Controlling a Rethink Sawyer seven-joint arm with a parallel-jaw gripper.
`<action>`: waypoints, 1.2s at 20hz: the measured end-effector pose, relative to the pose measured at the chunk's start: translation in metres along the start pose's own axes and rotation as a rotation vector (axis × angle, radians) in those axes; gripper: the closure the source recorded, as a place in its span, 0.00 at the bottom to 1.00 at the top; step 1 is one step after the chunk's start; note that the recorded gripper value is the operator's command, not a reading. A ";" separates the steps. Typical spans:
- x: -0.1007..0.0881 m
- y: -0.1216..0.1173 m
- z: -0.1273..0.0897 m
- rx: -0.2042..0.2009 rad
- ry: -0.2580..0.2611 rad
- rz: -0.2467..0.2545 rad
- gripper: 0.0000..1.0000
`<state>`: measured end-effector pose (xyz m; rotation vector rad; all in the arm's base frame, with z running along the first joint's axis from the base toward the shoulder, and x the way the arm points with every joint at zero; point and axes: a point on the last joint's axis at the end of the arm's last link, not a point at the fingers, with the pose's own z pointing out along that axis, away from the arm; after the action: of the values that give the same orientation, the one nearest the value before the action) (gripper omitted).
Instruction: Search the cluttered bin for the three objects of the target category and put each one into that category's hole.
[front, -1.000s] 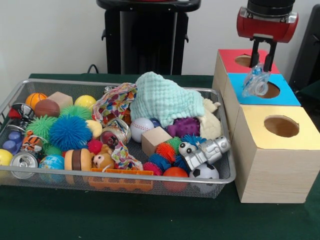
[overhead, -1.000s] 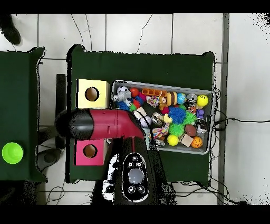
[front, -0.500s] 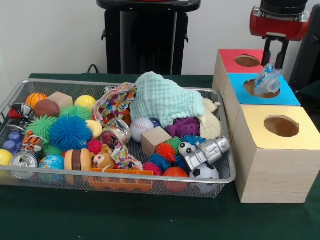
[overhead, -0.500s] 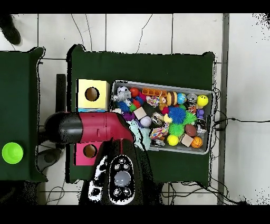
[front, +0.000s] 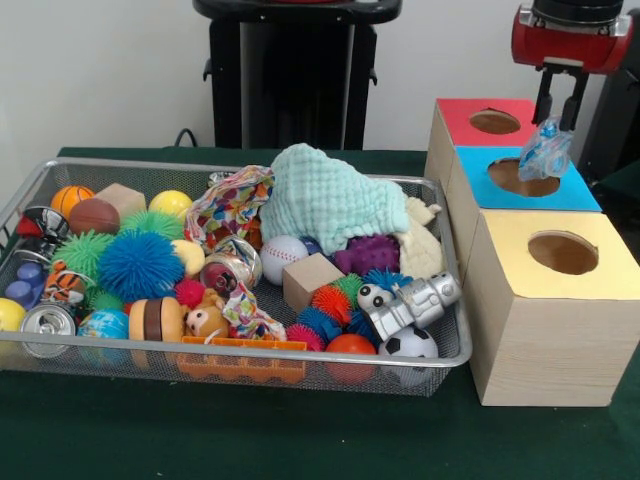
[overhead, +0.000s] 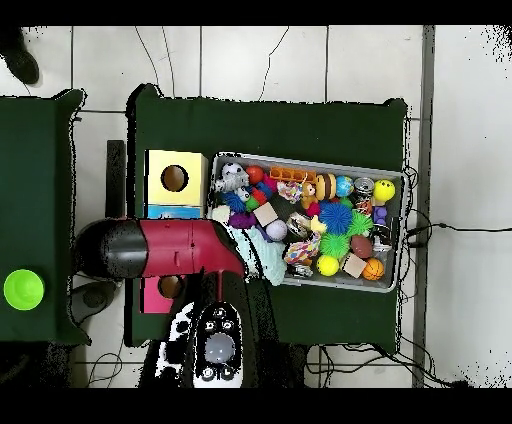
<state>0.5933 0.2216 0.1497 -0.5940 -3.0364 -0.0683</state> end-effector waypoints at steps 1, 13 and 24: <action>0.000 -0.001 0.001 0.000 -0.001 0.001 1.00; -0.004 -0.005 0.001 -0.007 -0.024 0.021 1.00; -0.005 -0.010 0.001 -0.011 -0.014 0.051 0.00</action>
<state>0.5940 0.2104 0.1482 -0.6753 -3.0345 -0.0798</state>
